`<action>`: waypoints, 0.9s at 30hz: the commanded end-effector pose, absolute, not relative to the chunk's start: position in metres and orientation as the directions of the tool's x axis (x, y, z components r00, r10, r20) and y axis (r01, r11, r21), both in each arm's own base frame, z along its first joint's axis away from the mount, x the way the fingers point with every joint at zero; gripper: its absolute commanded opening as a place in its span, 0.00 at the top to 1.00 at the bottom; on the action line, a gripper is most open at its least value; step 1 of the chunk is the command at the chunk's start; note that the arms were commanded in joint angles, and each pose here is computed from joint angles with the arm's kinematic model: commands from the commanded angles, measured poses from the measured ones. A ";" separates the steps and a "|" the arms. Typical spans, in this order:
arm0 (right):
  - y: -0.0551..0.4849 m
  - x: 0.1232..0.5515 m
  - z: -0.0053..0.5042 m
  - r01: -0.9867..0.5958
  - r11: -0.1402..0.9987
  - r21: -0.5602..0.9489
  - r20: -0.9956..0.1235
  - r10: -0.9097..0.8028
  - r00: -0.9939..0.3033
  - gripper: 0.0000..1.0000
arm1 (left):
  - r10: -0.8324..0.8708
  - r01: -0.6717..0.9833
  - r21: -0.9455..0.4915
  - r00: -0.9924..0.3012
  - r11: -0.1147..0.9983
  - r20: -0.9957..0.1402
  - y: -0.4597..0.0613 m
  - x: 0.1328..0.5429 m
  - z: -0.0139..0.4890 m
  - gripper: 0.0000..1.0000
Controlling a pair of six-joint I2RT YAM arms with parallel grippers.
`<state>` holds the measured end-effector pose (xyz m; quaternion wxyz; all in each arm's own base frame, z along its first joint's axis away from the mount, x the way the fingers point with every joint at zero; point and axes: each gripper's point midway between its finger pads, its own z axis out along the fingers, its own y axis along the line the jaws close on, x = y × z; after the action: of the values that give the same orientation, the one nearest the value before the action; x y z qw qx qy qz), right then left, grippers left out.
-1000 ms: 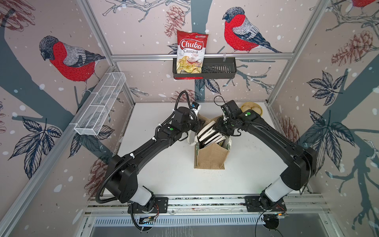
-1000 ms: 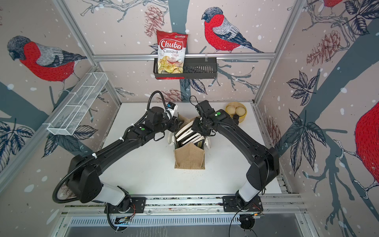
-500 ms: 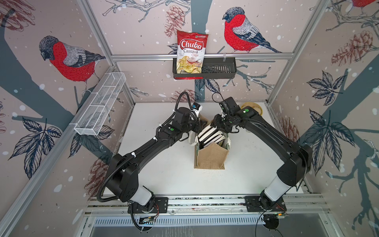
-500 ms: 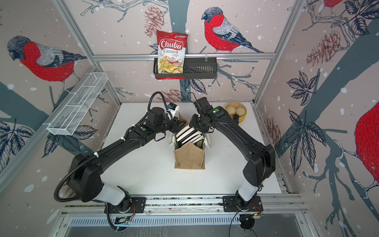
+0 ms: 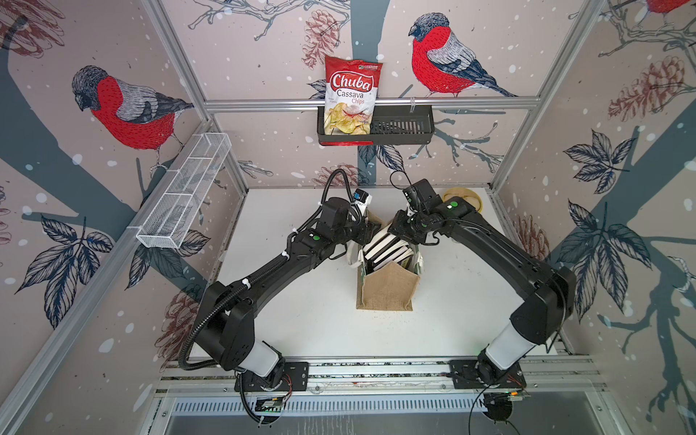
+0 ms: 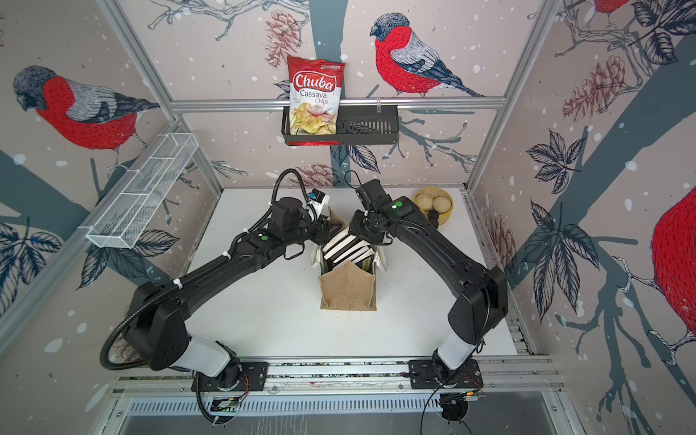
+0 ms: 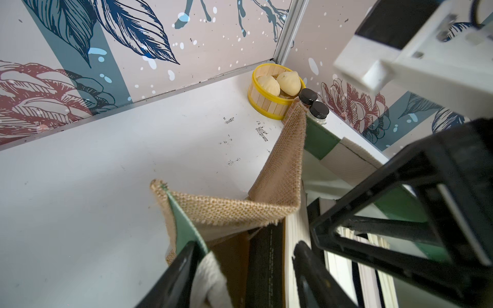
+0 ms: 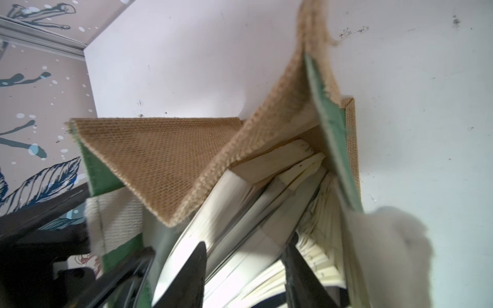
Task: Take out the books from the canvas bag
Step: Pick up the book from the canvas bag.
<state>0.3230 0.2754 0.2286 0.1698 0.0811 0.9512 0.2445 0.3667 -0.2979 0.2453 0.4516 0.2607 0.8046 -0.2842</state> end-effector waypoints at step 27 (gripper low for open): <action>0.281 0.325 0.203 0.071 0.876 0.478 -0.227 0.202 -0.953 0.92 | 0.154 0.697 -0.212 -0.424 0.685 -0.893 -0.298 0.362 0.257 0.41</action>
<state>0.3303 0.2814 0.2097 0.1529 0.0817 0.9541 0.2440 0.3640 -0.2960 0.2474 0.4534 0.2607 0.8035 -0.2844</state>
